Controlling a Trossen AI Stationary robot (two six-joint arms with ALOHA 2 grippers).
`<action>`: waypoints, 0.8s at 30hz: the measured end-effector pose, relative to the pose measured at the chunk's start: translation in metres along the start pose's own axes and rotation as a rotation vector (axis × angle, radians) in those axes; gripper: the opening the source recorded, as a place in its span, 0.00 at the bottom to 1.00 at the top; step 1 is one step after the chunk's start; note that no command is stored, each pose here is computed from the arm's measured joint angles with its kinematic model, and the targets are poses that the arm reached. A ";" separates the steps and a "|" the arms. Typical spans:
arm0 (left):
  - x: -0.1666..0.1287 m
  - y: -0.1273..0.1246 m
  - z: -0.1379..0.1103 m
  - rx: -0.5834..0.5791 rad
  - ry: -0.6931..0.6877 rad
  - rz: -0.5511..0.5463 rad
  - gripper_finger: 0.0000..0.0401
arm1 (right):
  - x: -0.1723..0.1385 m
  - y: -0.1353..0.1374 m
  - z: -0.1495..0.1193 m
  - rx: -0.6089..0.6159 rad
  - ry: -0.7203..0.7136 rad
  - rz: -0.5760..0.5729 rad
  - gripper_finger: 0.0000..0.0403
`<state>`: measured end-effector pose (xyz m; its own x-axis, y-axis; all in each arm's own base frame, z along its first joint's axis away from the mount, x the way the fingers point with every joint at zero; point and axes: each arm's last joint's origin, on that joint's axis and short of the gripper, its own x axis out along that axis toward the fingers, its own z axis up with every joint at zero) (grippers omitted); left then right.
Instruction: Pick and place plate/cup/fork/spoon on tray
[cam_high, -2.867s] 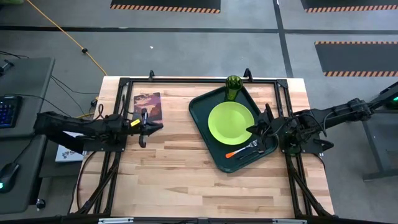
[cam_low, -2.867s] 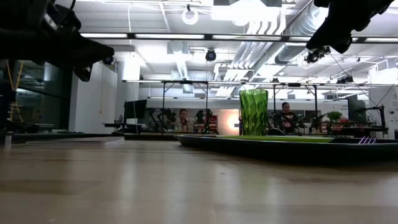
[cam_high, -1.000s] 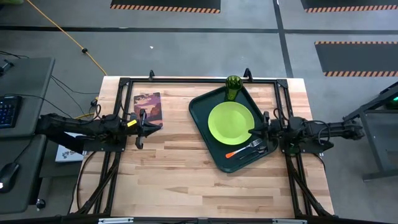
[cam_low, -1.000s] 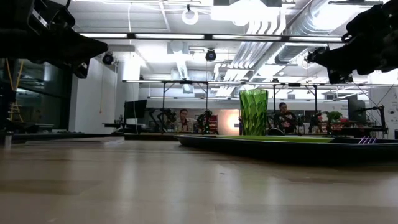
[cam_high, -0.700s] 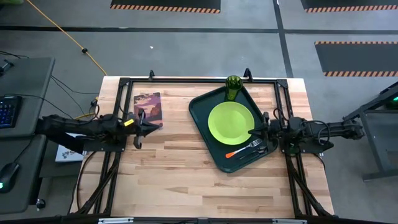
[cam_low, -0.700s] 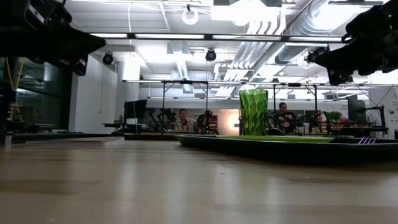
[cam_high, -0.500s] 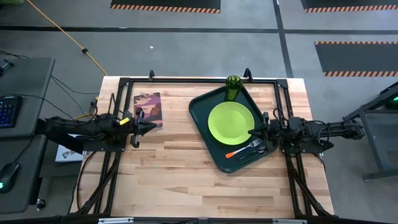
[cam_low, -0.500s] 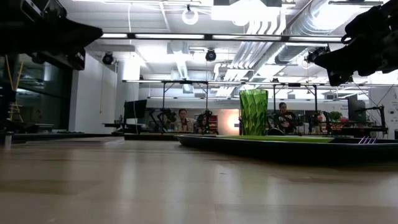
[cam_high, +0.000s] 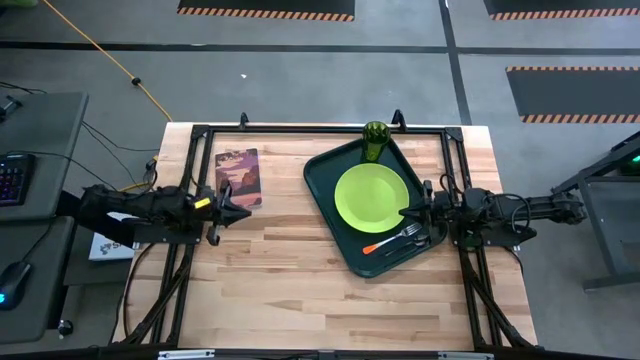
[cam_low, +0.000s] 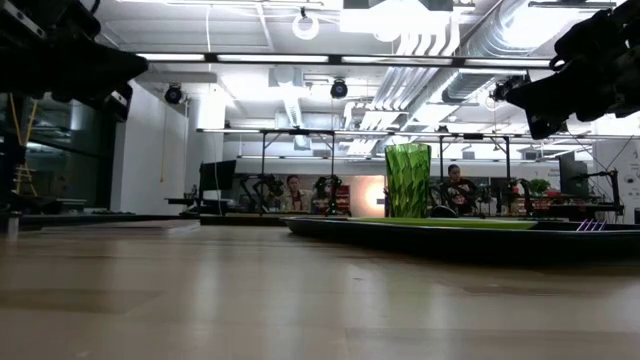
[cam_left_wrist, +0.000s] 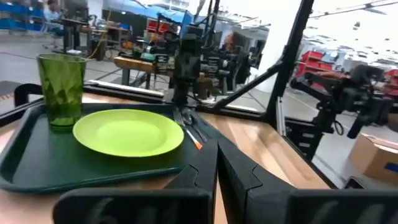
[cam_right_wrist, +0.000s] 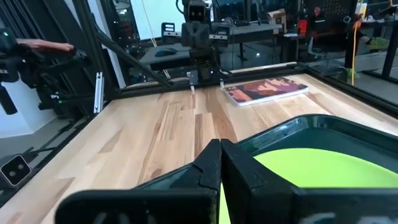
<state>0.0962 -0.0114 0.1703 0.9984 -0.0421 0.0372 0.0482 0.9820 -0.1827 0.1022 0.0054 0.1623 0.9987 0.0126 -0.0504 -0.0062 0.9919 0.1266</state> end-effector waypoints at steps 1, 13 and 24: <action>0.000 -0.001 0.000 0.000 0.000 -0.008 0.01 | -0.001 0.000 0.001 0.001 -0.012 0.003 0.00; 0.000 0.001 0.000 0.000 0.001 0.005 0.01 | -0.006 0.001 0.008 0.010 -0.099 0.014 0.00; 0.000 0.002 0.000 0.001 -0.002 0.022 0.01 | -0.005 0.001 0.006 0.009 -0.075 0.012 0.00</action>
<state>0.0966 -0.0090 0.1701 0.9992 -0.0198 0.0347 0.0258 0.9828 -0.1827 0.0975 0.0052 0.1683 0.9996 0.0144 0.0259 -0.0178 0.9906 0.1353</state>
